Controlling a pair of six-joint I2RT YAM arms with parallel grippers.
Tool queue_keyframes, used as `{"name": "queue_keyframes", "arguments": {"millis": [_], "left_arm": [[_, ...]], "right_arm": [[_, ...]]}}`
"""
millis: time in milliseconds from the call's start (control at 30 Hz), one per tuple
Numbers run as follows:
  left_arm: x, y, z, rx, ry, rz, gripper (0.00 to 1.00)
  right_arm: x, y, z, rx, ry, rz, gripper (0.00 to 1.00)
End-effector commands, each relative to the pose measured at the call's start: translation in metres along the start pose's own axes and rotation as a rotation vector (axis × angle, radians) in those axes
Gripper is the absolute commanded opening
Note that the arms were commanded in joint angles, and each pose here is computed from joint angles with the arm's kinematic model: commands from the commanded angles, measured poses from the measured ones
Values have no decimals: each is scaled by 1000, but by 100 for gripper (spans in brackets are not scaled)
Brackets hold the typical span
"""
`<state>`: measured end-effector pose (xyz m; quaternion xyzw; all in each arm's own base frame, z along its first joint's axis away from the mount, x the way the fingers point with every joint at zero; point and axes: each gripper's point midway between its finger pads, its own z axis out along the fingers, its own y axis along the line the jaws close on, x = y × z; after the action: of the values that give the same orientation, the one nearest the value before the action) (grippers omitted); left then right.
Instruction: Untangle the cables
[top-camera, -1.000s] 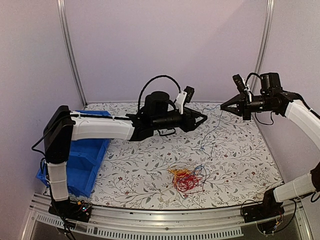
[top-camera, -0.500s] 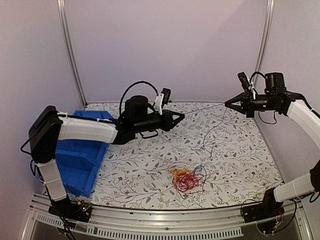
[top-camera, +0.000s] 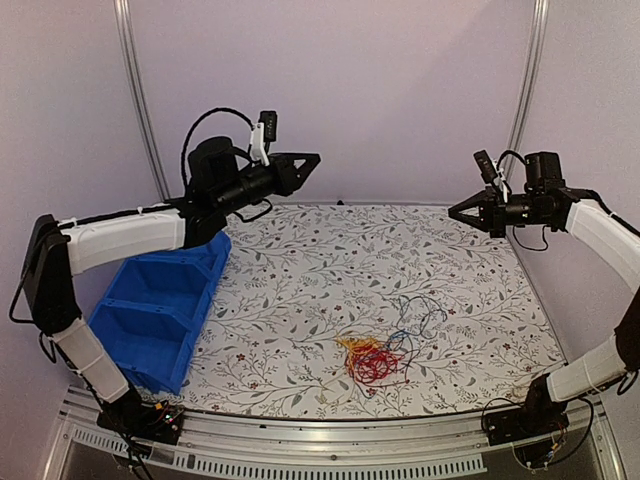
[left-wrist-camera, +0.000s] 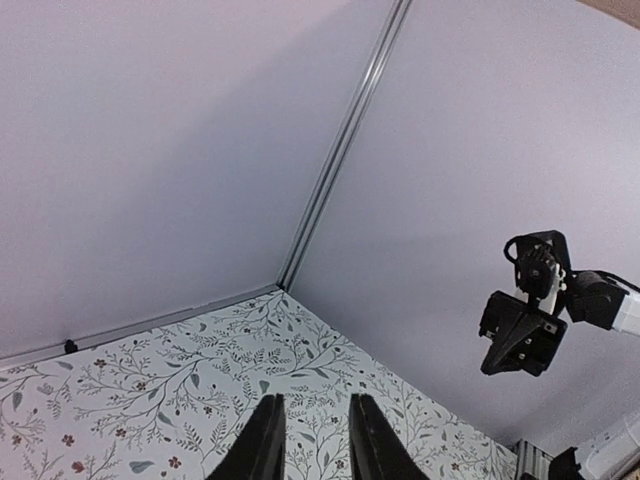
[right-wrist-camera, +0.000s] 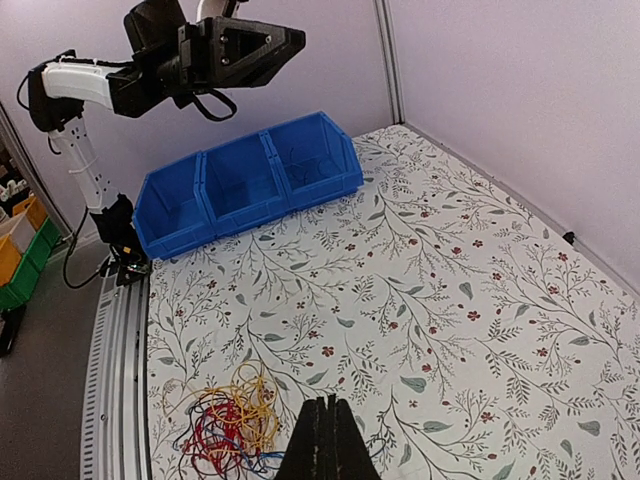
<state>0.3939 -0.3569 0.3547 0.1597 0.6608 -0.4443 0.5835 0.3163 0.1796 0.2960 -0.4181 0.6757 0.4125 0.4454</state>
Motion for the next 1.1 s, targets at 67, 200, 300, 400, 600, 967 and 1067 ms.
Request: {"name": "queue_keyframes", "arguments": {"millis": [67,200,300,400,600,967,1067], "left_arm": [[55,-27,27,93,170,50,41],[126,-50,46,107,375,141,48],[176,-63,61,126,509,191,51],[226,-69,68,153,629,183,54],[307,-83,79,213,766,203,56],[353,-80,86,236,836,163,45],[359,-79,89,237,843,147,44]], "right_arm": [[7,0,3,-1,18,0,3],[29,-10,-1,103,117,-19,24],[63,-19,-5,179,221,5,42],[101,-22,-5,191,324,50,47],[151,-27,0,200,408,145,55],[160,-26,4,209,368,187,56],[160,-27,6,200,365,195,56]]}}
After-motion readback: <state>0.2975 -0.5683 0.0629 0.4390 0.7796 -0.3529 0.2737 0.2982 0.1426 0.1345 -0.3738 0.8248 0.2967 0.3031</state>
